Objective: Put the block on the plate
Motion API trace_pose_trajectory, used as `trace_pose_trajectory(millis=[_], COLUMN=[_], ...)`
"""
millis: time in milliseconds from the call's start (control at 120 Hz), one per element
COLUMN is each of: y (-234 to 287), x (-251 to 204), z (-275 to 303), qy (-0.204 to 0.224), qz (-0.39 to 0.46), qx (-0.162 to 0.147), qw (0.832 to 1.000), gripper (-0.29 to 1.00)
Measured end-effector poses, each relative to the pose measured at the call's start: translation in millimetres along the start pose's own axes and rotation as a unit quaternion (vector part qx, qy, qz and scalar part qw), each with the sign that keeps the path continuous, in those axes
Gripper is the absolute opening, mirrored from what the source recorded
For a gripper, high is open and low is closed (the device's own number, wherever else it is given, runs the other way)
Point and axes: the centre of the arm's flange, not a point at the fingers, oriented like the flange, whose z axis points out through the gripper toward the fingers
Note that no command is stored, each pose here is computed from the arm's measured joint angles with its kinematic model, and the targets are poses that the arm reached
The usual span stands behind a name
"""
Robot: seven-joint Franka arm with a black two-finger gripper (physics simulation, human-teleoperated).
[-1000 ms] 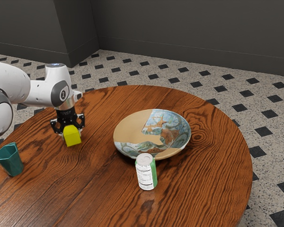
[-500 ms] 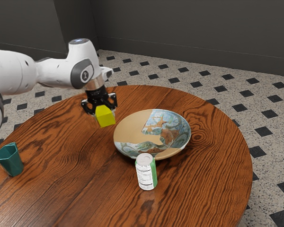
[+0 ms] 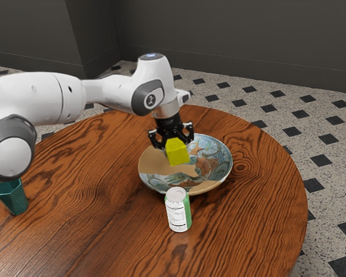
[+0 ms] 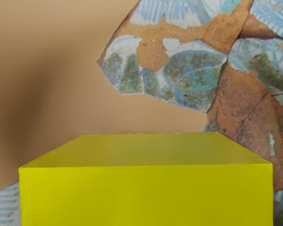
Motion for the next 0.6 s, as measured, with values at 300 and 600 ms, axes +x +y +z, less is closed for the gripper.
trace_pose_trajectory(millis=[300, 600], y=[4.6, -40.9], x=[-6.0, -1.6], z=[-16.1, -120.6], qy=[0.014, 0.055], qz=[-0.020, -0.005], qx=[-0.001, 0.019], qw=[1.000, 0.998], gripper=[0.63, 0.69])
